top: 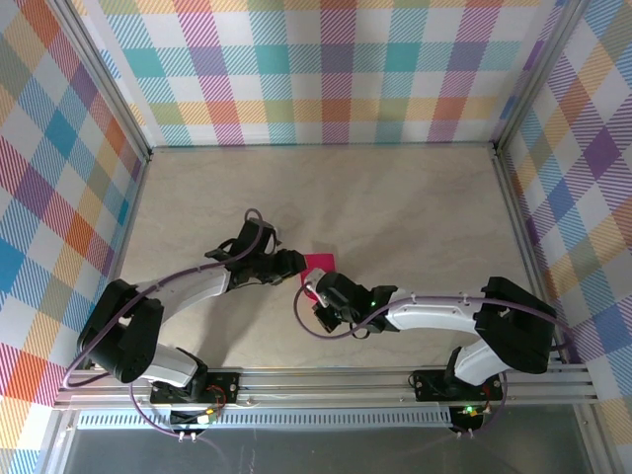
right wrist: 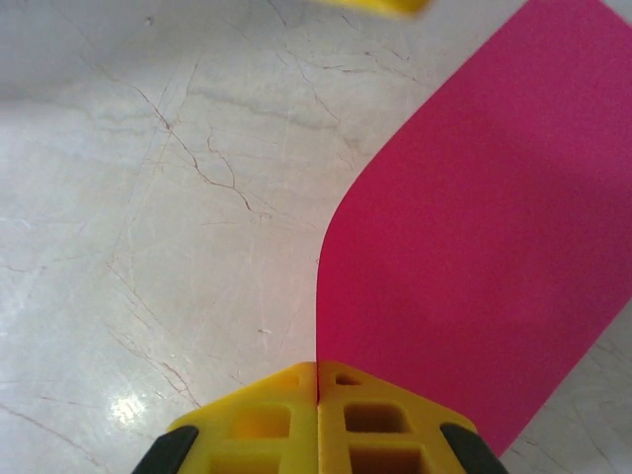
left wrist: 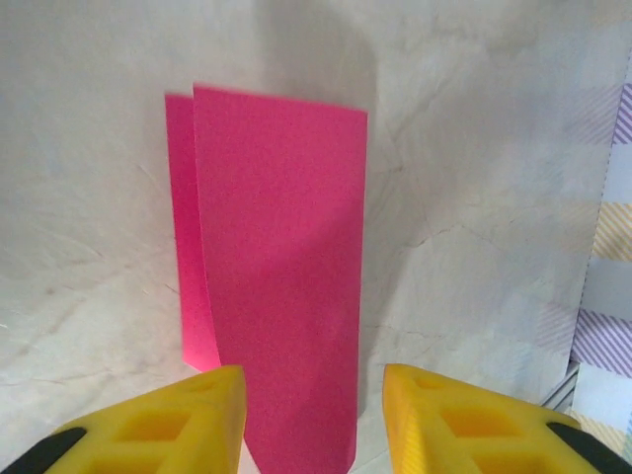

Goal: Fold a paper plane with a square sheet of paper (fold left side to right side)

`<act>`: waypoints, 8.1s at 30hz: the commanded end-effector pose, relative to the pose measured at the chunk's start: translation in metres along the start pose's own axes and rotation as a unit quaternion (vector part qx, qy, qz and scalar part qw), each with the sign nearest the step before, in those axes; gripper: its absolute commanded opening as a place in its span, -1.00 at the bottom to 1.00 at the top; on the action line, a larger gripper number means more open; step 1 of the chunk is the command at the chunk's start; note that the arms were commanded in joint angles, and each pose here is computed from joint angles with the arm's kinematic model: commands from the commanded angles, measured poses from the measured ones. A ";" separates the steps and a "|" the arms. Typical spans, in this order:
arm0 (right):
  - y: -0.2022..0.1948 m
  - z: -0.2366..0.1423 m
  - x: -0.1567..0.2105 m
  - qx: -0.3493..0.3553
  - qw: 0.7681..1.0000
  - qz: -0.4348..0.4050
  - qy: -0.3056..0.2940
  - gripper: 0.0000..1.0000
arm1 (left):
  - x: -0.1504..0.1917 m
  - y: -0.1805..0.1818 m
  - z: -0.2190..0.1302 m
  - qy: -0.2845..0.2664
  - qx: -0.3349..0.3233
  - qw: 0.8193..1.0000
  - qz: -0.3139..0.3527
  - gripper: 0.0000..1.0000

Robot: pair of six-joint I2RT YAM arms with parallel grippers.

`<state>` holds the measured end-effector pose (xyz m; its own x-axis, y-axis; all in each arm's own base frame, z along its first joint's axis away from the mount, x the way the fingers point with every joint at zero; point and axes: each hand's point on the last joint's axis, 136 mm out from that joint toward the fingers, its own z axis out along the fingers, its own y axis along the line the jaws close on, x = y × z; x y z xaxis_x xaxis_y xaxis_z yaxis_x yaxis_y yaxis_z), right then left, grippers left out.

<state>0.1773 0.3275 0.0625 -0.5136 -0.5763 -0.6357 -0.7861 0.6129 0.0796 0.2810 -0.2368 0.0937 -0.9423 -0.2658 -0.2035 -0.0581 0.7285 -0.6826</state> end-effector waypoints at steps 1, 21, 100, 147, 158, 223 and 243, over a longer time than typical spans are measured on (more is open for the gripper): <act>0.021 -0.006 0.001 -0.103 0.993 0.051 0.004 -1.00 | -0.008 -0.005 -0.011 0.000 -0.005 0.999 0.031 -0.21; 0.016 -0.003 0.005 -0.195 0.967 0.161 0.019 -1.00 | 0.012 -0.003 0.071 0.126 -0.006 0.990 0.067 -0.77; -0.051 0.031 0.054 -0.049 0.957 0.242 0.150 -0.87 | 0.019 0.024 0.089 0.119 -0.080 0.984 0.102 -0.81; -0.051 0.032 0.074 -0.042 0.950 0.249 0.183 -0.72 | 0.069 0.017 0.062 0.105 -0.015 0.991 0.082 -0.81; -0.051 0.033 0.075 -0.040 0.950 0.249 0.186 -0.70 | 0.071 0.035 0.063 0.099 -0.042 0.991 0.079 -0.82; 0.001 0.013 0.072 -0.201 0.886 0.375 0.186 -0.70 | 0.070 0.055 0.071 0.100 -0.083 0.988 0.079 -0.85; 0.003 -0.031 0.050 -0.218 0.897 0.360 0.135 -0.82 | 0.067 0.051 0.070 0.097 -0.083 0.988 0.083 -0.85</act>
<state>0.1344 0.2827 0.0409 -0.9620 -0.2651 -0.0653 -0.2301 0.6585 0.7166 0.2449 -0.2779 0.0187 -0.9817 -0.0215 -0.1892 0.1010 0.7834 -0.6133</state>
